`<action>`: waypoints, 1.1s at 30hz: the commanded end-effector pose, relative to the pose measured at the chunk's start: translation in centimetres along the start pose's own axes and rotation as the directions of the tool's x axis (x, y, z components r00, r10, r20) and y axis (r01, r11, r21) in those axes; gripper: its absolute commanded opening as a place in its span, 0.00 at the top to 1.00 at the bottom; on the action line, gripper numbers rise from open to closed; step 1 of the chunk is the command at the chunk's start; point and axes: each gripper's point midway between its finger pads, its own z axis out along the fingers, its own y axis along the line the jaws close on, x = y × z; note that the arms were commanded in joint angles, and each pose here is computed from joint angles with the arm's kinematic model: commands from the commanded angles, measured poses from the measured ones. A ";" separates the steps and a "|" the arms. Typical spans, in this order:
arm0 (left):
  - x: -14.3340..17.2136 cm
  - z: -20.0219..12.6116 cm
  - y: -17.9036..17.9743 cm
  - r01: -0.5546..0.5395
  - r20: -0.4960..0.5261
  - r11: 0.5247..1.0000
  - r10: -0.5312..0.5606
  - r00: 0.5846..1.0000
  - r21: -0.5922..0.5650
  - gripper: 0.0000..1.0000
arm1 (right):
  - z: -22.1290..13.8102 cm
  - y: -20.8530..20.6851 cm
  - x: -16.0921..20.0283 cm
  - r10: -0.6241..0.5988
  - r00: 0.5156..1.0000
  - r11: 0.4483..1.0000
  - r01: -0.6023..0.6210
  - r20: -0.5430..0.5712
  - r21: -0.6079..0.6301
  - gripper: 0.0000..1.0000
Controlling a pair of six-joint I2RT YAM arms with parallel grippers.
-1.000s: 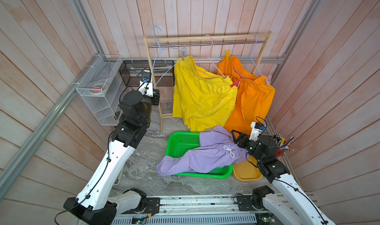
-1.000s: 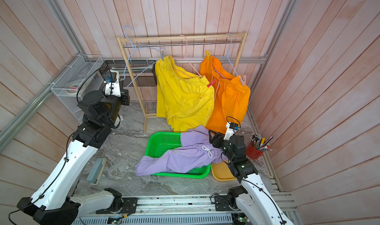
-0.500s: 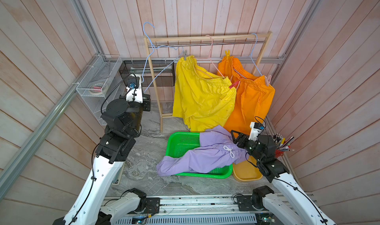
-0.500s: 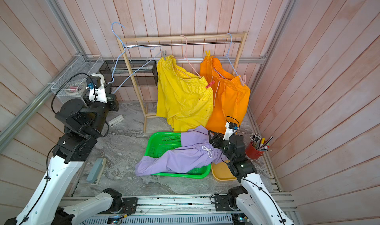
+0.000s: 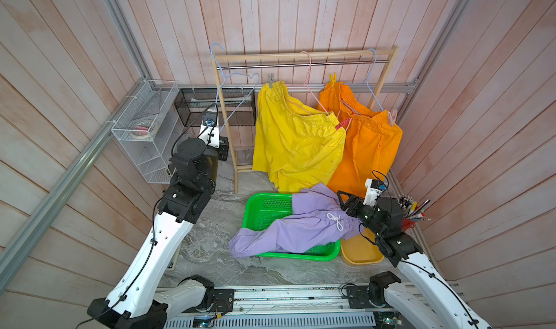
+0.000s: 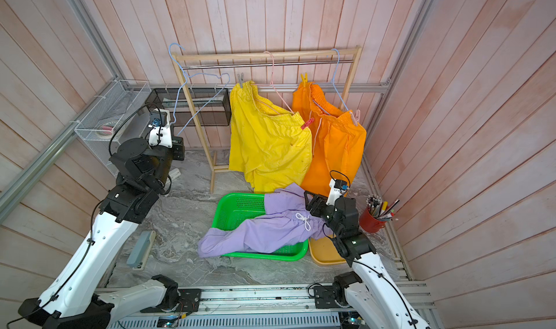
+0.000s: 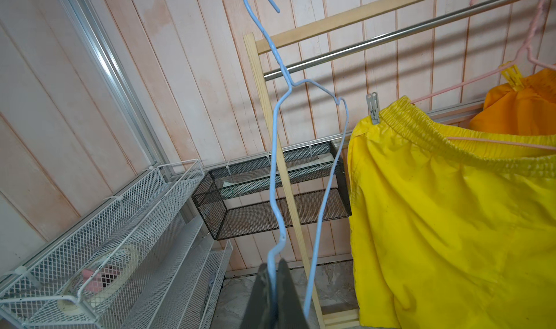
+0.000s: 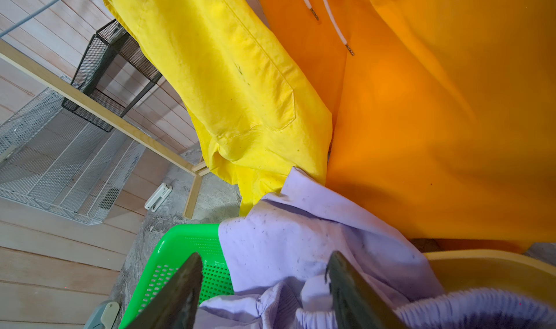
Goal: Remove the clothespins securing shorts to the hanger
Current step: Place the hanger at the clothesline.
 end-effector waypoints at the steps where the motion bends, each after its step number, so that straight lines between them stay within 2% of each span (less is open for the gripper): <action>1: -0.9 0.7 0.5 -0.005 0.039 0.999 0.007 0.999 -0.040 1.00 | 0.1 0.2 -0.1 0.001 1.000 1.000 -0.001 0.008 -0.021 0.32; 5: -0.8 1.7 0.0 -0.031 0.038 0.999 0.033 0.999 -0.045 1.00 | 0.1 0.2 -0.1 -0.001 1.000 1.000 0.001 0.010 -0.024 0.32; 10: 0.7 3.4 -1.0 -0.077 -0.013 0.996 0.077 0.997 -0.046 1.00 | 0.1 0.2 0.0 -0.004 1.000 1.000 0.005 0.013 -0.026 0.32; 16: 3.1 2.9 -2.1 -0.048 -0.025 0.999 0.048 0.999 -0.007 1.00 | 0.0 0.1 0.0 -0.007 1.000 1.000 0.008 0.017 -0.024 0.32; 20: 4.6 1.8 -2.7 0.002 -0.032 0.999 -0.001 0.999 0.033 0.81 | 0.1 -0.4 0.1 -0.002 1.000 1.000 0.002 0.004 0.005 0.31; 23: 6.1 1.2 -3.6 0.041 -0.059 0.996 -0.036 0.998 0.081 0.56 | 0.1 -1.4 0.1 0.010 1.000 0.999 -0.010 -0.012 0.052 0.30; 26: 8.2 0.7 -4.6 0.067 -0.105 0.991 -0.055 0.993 0.114 0.39 | 0.1 -2.7 0.1 0.027 0.999 0.994 -0.024 -0.025 0.110 0.29; 33: 11.7 -1.6 -6.4 0.156 -0.159 0.973 -0.128 0.979 0.173 0.14 | -0.3 -6.2 1.1 0.086 0.994 0.966 -0.068 -0.061 0.248 0.26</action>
